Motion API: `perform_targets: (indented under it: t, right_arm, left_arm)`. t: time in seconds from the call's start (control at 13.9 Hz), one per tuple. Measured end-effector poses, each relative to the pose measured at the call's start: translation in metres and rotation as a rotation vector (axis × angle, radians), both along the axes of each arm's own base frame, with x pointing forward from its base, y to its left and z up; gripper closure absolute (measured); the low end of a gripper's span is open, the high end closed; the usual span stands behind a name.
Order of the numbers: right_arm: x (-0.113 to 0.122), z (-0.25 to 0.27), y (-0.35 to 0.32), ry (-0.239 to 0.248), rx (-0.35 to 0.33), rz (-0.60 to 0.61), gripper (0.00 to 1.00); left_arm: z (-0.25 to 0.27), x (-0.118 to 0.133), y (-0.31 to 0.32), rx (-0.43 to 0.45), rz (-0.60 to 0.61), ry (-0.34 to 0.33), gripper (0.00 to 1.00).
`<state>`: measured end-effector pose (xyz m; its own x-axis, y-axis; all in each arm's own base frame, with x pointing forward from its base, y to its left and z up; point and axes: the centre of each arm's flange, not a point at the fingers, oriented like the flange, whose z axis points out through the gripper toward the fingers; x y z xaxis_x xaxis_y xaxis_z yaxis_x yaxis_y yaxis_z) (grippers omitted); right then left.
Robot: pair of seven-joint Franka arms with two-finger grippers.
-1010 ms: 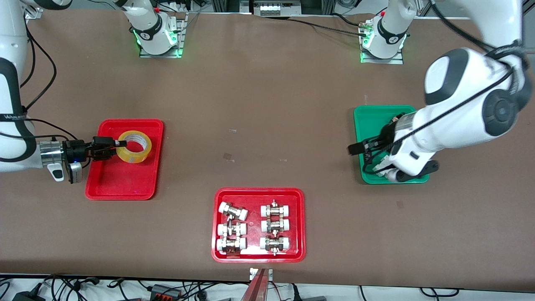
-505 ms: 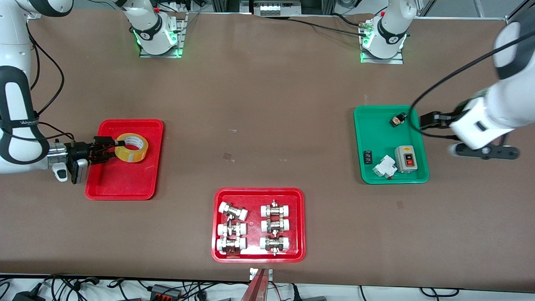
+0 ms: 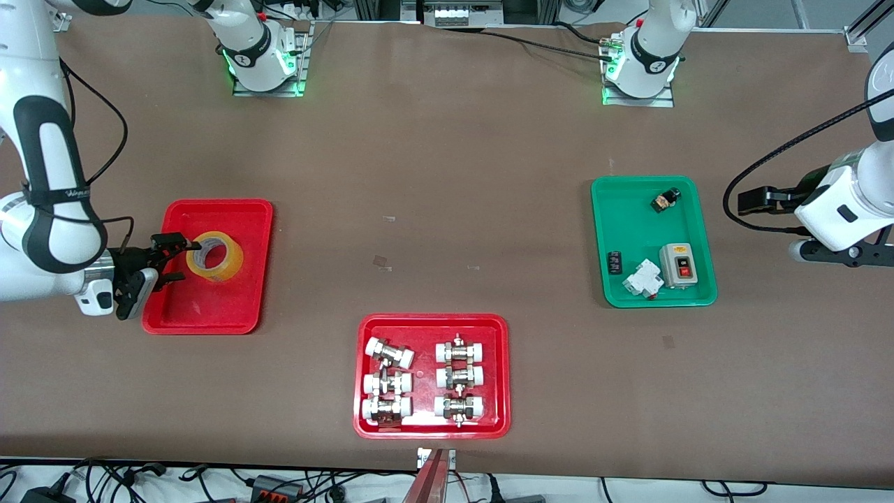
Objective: Left arm passes tape to right arm into tray
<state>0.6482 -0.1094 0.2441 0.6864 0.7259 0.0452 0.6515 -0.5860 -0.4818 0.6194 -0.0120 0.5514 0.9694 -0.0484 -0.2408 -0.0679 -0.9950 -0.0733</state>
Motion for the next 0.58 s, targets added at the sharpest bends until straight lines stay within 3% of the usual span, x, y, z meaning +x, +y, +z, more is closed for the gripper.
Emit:
perform_targets:
  t: [0.22, 0.43, 0.58]
  right_arm:
    - [0.009, 0.073, 0.023, -0.05, -0.165, -0.019, 0.0]
    - [-0.005, 0.162, 0.053, -0.035, -0.293, -0.155, 0.0]
    - [-0.022, 0.214, 0.071, -0.015, -0.355, -0.265, 0.0]
  left_arm:
    - [0.004, 0.002, -0.002, 0.005, -0.002, -0.033, 0.0]
    - [0.014, -0.012, -0.031, -0.018, -0.053, -0.132, 0.0]
    - [0.009, -0.036, -0.038, -0.016, -0.06, -0.135, 0.0]
